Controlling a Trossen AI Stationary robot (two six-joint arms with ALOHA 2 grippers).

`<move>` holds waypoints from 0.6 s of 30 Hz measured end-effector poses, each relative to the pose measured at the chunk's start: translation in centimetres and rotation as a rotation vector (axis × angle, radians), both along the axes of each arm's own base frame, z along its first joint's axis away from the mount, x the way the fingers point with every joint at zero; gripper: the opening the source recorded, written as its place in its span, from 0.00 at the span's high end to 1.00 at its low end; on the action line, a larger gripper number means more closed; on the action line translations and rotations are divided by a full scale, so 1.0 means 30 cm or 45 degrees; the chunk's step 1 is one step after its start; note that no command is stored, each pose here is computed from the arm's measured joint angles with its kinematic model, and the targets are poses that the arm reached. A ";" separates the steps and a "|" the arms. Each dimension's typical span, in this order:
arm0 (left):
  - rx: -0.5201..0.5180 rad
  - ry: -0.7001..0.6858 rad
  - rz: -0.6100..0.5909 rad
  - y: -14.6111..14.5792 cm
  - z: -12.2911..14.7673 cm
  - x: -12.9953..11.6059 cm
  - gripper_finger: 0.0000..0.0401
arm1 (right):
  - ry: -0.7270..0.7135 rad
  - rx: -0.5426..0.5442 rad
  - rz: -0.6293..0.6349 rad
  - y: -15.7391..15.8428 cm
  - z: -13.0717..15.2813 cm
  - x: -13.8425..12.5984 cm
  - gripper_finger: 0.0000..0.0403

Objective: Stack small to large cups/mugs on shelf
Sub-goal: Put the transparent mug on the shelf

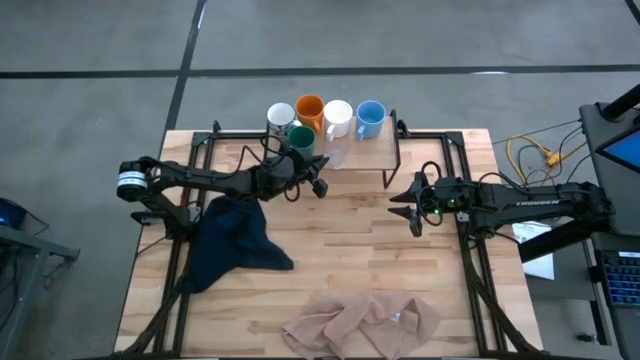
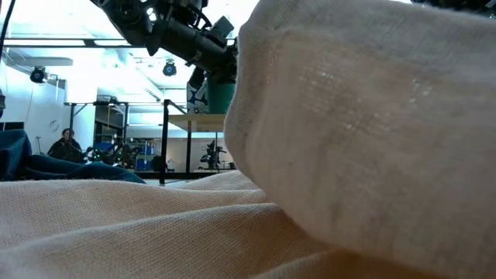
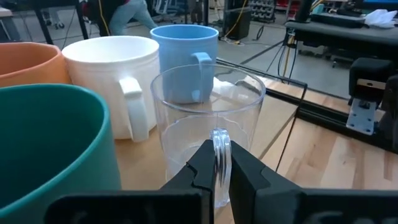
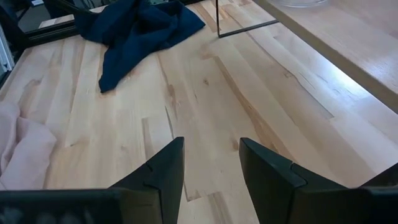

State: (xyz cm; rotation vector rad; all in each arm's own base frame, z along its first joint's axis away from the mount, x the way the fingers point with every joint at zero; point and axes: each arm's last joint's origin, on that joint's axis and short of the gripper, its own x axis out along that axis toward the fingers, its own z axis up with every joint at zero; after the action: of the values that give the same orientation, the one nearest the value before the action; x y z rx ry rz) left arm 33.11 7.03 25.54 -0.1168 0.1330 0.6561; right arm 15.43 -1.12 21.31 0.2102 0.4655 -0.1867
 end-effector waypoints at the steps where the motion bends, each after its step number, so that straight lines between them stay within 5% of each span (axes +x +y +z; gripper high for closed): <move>1: 0.000 0.000 -0.002 0.000 0.000 0.000 1.00 | 0.000 0.000 0.000 0.000 0.000 0.000 0.63; 18: 0.040 0.030 -0.019 -0.002 0.001 0.000 0.97 | -0.001 0.008 -0.004 0.000 0.000 0.000 0.63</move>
State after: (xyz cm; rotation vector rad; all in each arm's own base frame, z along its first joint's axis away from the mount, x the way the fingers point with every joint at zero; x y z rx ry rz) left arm 33.10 6.98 25.57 -0.0777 0.1457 0.6445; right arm 15.43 -1.11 21.30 0.2170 0.4652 -0.1883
